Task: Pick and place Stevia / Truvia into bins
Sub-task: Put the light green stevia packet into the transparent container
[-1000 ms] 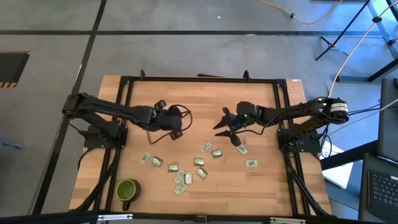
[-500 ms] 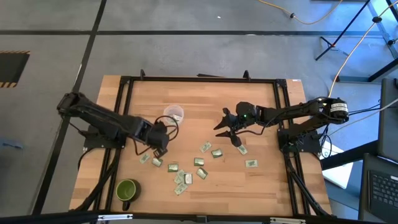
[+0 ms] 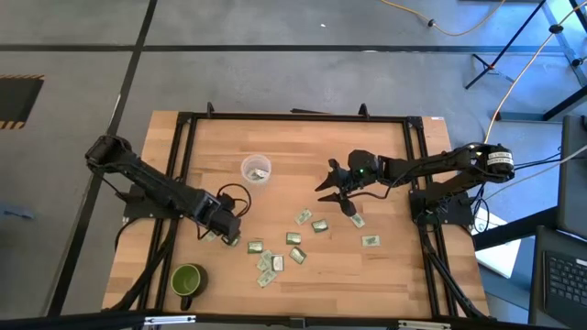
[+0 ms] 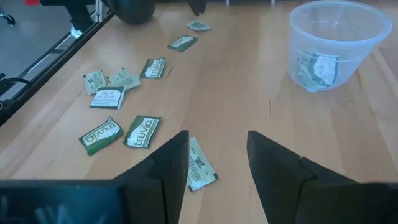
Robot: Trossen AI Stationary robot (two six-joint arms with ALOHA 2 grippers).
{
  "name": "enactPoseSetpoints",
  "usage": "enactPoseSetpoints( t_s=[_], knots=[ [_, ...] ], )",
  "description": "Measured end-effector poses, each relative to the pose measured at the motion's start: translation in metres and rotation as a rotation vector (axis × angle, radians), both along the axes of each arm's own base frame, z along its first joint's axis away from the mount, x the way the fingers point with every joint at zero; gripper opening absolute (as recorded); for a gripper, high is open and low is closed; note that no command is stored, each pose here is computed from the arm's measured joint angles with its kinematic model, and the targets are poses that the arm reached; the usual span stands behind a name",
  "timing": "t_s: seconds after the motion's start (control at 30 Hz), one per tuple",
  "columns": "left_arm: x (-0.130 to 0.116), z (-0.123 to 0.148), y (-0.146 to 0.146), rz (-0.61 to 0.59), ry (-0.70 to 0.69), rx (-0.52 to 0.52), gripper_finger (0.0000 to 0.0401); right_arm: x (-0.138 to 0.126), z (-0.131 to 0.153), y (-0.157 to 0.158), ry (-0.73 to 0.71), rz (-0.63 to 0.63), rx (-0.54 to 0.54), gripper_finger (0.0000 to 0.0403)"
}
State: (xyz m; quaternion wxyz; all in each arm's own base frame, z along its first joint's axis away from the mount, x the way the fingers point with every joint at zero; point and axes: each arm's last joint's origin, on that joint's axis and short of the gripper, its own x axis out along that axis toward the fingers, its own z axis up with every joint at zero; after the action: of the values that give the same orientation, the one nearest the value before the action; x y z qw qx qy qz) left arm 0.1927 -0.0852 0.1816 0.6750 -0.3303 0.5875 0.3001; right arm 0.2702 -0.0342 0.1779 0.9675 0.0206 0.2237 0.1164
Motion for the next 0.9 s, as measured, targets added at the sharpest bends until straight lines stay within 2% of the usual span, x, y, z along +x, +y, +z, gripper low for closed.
enactPoseSetpoints(
  t_s=[0.23, 0.6, 0.9],
  knots=[
    [-0.006, -0.018, -0.002, -0.015, 0.04, 0.017, 0.0034, 0.0, 0.0, 0.0, -0.001, 0.0, -0.001, 0.0165],
    [-0.002, -0.043, -0.005, 0.009, 0.169, 0.014, 0.0033, 0.0, 0.0, 0.0, -0.009, 0.009, -0.02, 0.0165],
    [0.0, -0.046, -0.006, 0.008, 0.184, -0.003, 0.001, 0.0, 0.0, 0.0, -0.008, 0.009, -0.02, 0.0165]
  ],
)
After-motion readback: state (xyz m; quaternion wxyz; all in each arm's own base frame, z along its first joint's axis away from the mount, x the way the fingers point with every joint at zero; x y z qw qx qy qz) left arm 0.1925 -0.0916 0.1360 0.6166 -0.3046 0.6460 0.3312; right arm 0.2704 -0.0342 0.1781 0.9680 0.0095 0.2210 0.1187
